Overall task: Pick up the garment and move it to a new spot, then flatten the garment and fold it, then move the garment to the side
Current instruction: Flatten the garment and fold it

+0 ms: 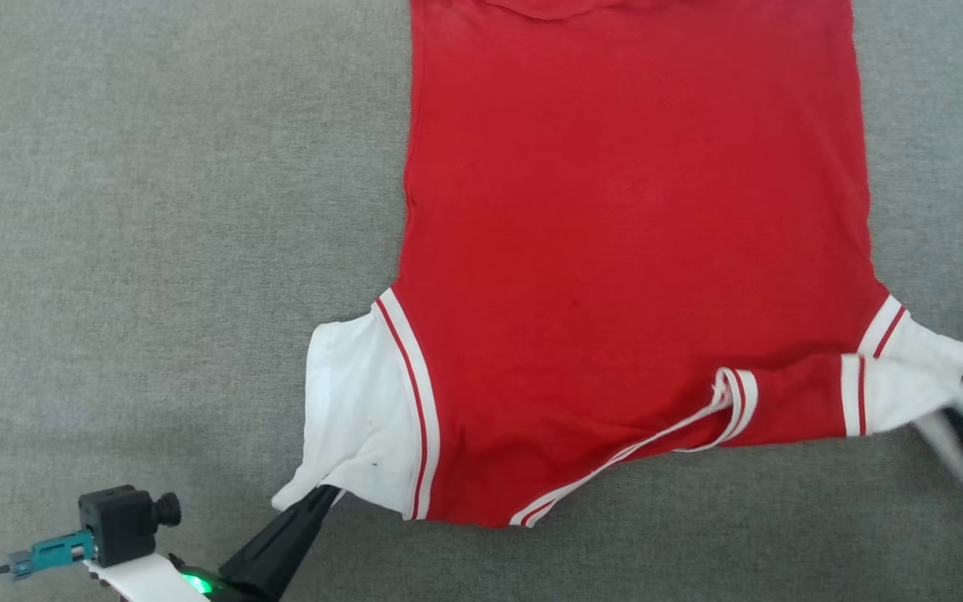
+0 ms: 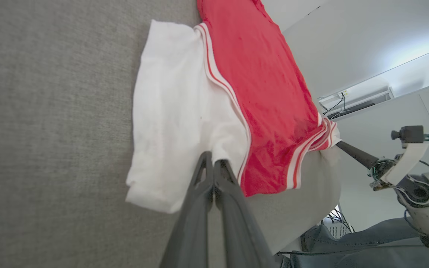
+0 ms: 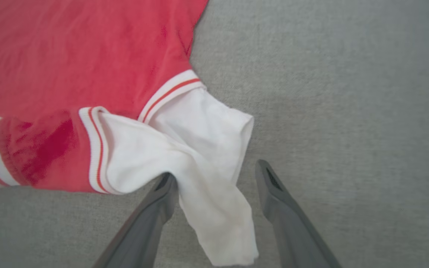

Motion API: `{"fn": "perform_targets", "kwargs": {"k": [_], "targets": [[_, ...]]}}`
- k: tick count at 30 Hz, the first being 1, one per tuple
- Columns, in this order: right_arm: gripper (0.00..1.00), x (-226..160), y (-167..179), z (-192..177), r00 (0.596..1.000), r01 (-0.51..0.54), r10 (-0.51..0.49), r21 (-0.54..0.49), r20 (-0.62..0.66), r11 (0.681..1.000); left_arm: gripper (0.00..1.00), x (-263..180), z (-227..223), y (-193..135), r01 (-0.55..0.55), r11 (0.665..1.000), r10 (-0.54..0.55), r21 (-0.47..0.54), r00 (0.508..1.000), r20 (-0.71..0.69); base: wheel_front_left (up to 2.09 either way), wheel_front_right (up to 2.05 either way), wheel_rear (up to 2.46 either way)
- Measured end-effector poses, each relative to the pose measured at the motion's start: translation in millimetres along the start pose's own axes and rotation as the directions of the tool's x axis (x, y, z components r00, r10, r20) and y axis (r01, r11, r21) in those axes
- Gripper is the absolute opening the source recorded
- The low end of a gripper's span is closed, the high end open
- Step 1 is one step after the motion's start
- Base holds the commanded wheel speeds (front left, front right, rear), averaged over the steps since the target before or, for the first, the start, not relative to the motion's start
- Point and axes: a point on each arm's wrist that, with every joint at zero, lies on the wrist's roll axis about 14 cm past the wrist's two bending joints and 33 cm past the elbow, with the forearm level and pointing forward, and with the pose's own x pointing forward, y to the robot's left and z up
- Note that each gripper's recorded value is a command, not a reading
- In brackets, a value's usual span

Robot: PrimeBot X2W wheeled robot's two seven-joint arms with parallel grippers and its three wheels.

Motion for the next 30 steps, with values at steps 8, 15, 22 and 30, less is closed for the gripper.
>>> {"fn": "perform_targets", "kwargs": {"k": [8, 15, 22, 30], "targets": [[1.0, -1.6, -27.7, 86.6, 0.995, 0.062, -0.052, -0.122, 0.086, 0.991, 0.0, 4.7, 1.9, -14.6, 0.052, 0.998, -0.052, 0.021, 0.999, 0.001, 0.0, 0.0, 0.0], [1.0, 77.6, -18.4, 171.4, 0.989, 0.092, -0.078, -0.115, 0.123, 0.989, 0.0, 19.0, 8.8, -19.2, 0.081, 0.996, -0.081, 0.034, 0.997, 0.004, 0.0, 0.0, 0.0], [1.0, 163.5, 7.9, 193.6, 0.994, 0.105, -0.106, -0.095, -0.01, 0.99, 0.0, 26.4, 12.9, -12.2, 0.063, 0.997, -0.063, 0.04, 0.998, 0.008, 0.0, 0.0, 0.0], [1.0, 221.8, 6.7, 189.5, 0.969, 0.175, -0.188, -0.09, -0.162, 0.98, 0.0, 31.6, 16.9, 0.8, 0.021, 0.999, -0.021, 0.034, 1.0, 0.008, 0.0, 0.0, 0.0]]}}
